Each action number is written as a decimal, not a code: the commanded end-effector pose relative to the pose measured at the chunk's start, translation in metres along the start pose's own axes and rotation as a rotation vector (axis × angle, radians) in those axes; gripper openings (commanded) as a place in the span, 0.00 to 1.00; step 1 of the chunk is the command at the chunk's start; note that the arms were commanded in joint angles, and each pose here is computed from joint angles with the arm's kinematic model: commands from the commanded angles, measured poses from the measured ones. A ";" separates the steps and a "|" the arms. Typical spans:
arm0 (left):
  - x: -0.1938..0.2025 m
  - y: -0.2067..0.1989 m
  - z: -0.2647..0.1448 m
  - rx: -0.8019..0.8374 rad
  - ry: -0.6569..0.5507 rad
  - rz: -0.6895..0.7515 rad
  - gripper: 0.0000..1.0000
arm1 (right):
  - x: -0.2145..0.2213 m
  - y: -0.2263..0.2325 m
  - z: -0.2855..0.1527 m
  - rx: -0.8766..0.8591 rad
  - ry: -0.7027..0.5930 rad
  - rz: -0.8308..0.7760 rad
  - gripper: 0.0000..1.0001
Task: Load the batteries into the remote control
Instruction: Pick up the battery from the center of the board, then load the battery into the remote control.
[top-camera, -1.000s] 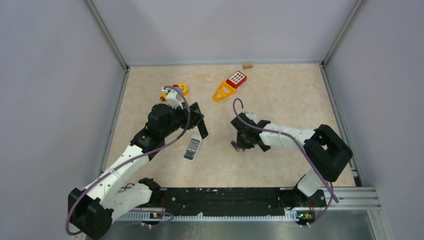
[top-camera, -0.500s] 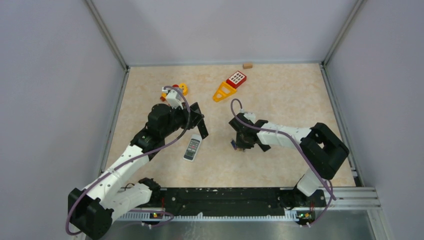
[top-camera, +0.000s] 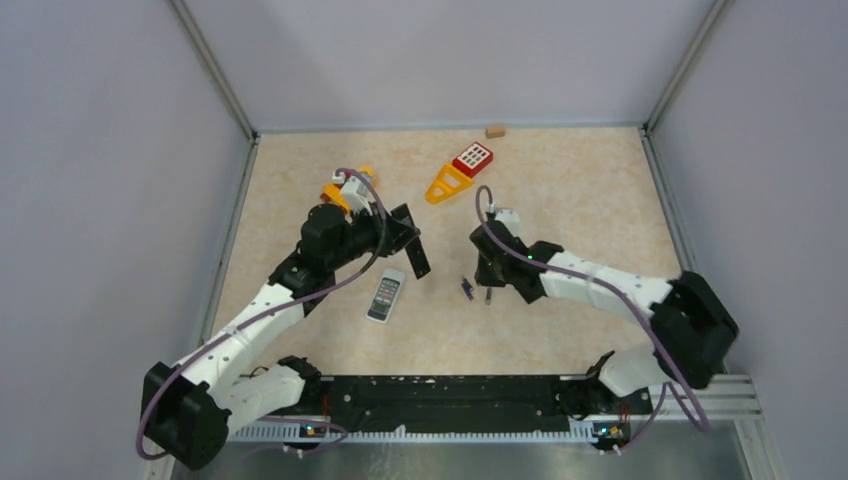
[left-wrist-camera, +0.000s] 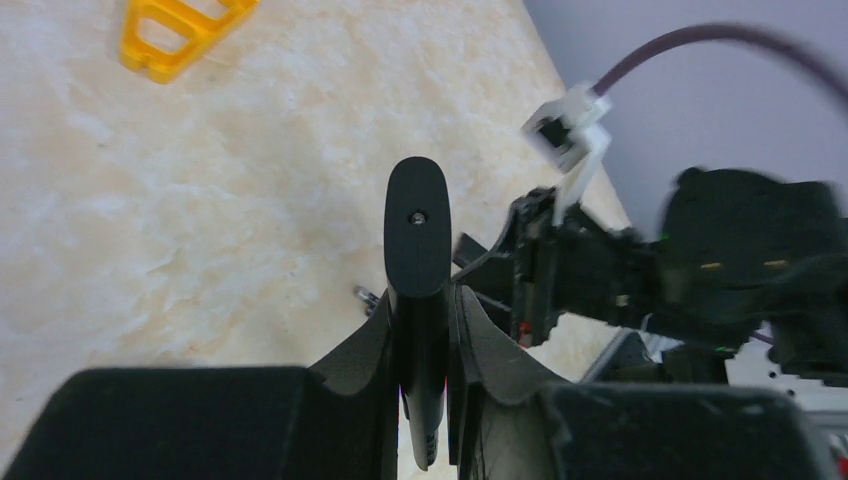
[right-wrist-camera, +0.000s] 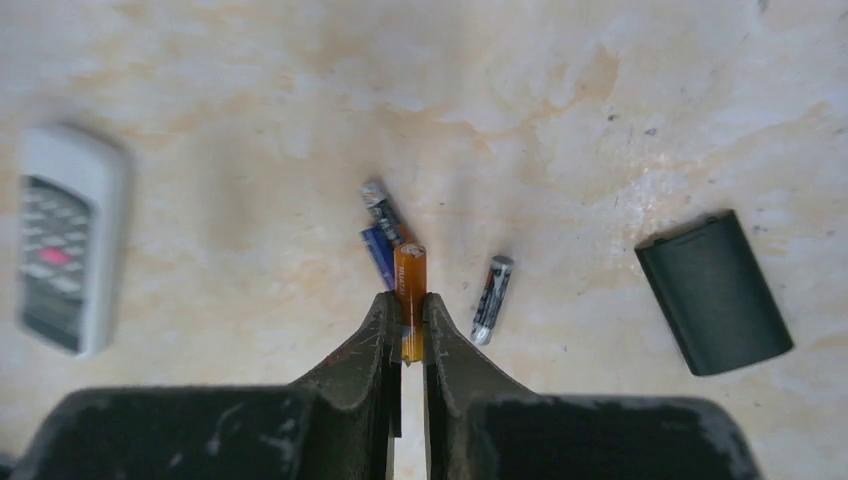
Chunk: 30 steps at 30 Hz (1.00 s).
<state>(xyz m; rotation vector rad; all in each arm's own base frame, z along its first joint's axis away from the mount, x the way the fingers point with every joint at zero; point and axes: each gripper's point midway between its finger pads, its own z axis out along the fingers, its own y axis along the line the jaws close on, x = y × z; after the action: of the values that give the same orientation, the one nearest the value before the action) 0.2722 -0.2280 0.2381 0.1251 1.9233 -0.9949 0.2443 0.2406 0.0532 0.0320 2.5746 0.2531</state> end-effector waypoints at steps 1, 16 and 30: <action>-0.014 -0.043 0.011 0.223 -0.021 -0.085 0.00 | -0.073 0.031 -0.083 -0.235 -0.310 0.016 0.01; -0.042 -0.118 0.003 0.567 0.013 -0.258 0.00 | -0.115 0.105 -0.264 -0.954 -0.617 -0.117 0.00; -0.055 -0.134 -0.005 0.656 -0.002 -0.325 0.00 | -0.106 0.109 -0.257 -0.932 -0.608 -0.270 0.00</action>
<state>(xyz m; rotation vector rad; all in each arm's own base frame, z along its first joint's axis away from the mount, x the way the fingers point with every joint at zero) 0.2421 -0.2979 0.3255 0.1431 1.7031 -1.7774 0.1959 0.2929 0.3332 -0.4536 1.6693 1.1467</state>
